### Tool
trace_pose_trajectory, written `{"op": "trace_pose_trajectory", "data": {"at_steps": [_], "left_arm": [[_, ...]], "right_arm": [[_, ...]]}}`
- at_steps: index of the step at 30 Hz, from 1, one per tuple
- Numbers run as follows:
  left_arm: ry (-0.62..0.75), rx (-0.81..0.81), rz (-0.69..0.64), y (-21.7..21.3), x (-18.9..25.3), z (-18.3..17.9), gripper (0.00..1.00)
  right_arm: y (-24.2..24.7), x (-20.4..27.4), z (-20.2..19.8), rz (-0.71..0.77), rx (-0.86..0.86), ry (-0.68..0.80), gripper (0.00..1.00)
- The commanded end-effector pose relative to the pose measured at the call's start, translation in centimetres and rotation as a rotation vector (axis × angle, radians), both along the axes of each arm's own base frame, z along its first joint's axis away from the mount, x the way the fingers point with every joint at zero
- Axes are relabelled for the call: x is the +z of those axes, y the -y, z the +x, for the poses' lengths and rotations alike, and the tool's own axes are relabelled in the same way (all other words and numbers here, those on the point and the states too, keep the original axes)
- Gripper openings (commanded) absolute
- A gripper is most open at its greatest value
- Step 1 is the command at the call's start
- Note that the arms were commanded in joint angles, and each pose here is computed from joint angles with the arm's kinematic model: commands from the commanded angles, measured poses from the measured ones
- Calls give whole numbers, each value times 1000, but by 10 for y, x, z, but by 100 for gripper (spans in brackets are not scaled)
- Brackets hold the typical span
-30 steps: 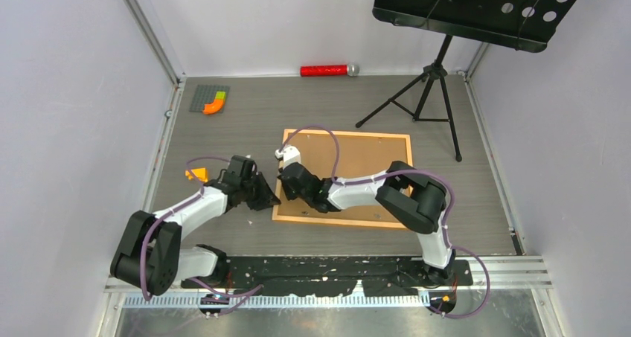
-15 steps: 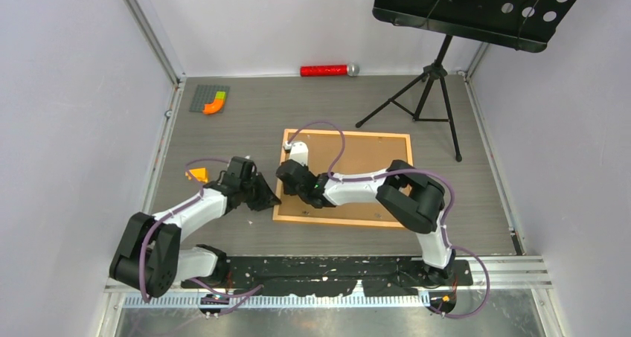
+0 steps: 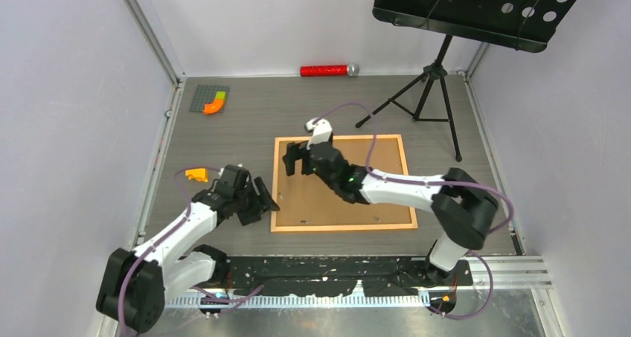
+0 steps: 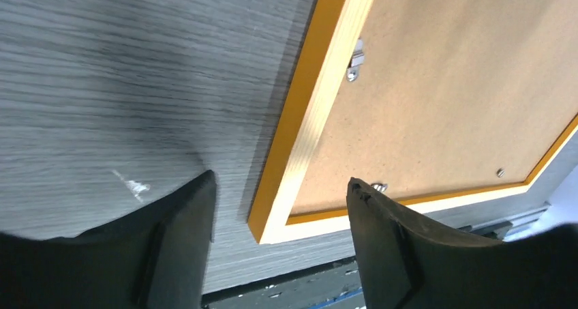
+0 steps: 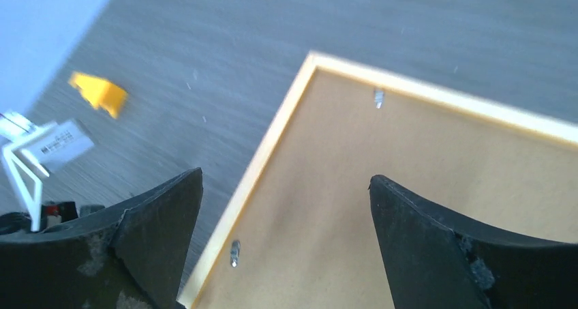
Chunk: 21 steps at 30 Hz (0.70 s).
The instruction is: Take the photo out of the frame
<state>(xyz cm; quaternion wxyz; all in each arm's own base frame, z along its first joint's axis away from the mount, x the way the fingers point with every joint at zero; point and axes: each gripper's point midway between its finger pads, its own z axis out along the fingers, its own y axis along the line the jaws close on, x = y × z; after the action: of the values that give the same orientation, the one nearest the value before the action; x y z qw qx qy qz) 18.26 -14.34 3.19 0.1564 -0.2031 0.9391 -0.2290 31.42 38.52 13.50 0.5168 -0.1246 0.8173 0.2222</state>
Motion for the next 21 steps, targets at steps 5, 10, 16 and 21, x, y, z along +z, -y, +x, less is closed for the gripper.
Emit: {"op": "trace_pose_trajectory", "data": {"at_steps": [5,10,16,21], "left_arm": [[254,-38,149,-14,74,58,100],[245,-79,221,-11,86,115,100],[164,-133,303,-9,65,175,84],[99,-177,386,-13,42,202,67]], "right_arm": [[42,63,27,232,60,116,96],[51,58,25,215,92,104,96],[57,50,19,176,102,69,96],[70,45,18,145,61,74,96]]}}
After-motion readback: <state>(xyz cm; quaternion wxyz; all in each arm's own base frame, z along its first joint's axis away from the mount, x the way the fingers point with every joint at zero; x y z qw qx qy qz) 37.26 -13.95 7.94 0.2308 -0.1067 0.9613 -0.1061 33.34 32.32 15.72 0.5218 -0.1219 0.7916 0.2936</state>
